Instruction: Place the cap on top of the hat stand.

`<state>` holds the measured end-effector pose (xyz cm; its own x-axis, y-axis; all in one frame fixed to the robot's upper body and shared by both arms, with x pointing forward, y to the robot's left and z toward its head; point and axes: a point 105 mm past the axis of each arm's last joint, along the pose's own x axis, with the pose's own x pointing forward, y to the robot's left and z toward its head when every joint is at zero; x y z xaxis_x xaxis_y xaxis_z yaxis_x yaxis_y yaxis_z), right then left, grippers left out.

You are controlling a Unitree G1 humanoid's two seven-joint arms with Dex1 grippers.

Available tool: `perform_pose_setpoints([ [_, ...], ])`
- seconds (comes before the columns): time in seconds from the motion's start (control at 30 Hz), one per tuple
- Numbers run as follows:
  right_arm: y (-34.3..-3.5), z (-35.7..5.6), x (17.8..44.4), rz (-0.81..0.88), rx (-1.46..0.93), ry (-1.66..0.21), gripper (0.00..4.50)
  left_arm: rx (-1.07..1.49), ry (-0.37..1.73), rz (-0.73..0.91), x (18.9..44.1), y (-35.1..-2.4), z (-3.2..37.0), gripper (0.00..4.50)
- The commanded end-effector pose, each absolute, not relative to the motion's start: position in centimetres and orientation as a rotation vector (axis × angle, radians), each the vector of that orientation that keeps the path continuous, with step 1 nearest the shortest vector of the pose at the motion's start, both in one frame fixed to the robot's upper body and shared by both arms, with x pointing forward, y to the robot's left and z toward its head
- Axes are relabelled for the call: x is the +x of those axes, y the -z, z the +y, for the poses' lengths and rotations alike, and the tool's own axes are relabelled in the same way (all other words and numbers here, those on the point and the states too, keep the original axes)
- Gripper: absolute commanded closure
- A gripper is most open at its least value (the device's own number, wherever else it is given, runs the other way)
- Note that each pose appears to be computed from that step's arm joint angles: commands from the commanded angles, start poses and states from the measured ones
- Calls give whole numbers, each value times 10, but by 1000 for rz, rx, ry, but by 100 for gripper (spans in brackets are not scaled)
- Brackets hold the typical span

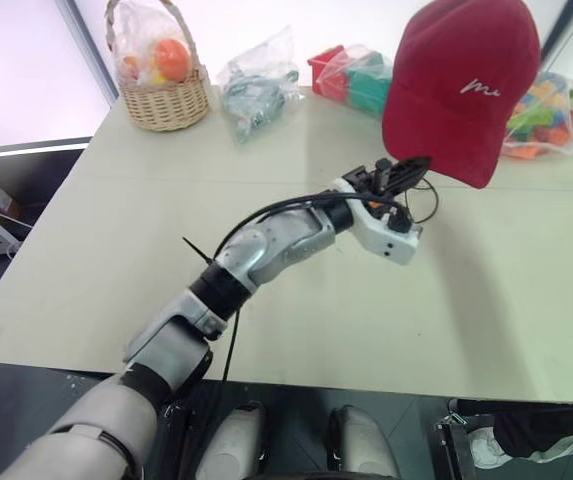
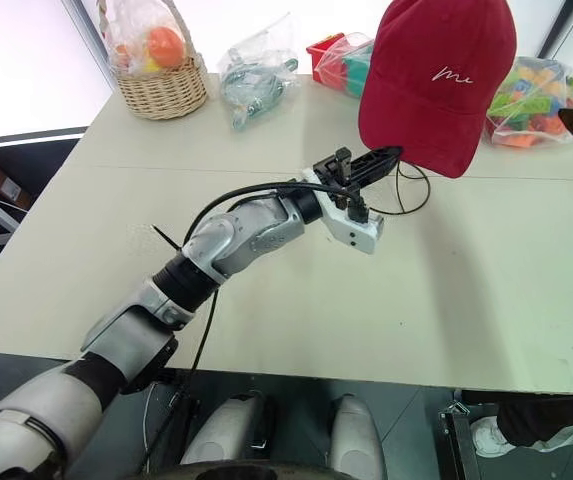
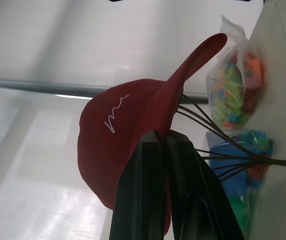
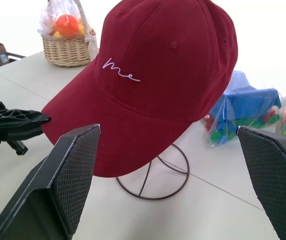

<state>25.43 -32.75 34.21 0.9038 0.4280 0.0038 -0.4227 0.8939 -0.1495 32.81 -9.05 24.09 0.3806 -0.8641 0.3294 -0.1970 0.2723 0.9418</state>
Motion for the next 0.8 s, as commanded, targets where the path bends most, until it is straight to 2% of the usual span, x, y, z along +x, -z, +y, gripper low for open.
perform_pose_setpoints([
  [0.03,-357,-327,242,-108,-173,-439,0,1130,538,-1104,333,-259,-81,446],
  [0.1,-356,-329,241,-107,-171,-436,0,1112,507,-1141,329,-269,-79,446],
  [0.17,-355,-331,241,-107,-170,-436,0,1092,504,-1104,333,-269,-77,446],
  [0.6,-352,-331,246,-114,-170,-441,0,1106,689,-876,343,-225,-83,446],
  [0.8,-352,-331,247,-117,-171,-436,0,1099,681,-905,340,-231,-84,446],
])
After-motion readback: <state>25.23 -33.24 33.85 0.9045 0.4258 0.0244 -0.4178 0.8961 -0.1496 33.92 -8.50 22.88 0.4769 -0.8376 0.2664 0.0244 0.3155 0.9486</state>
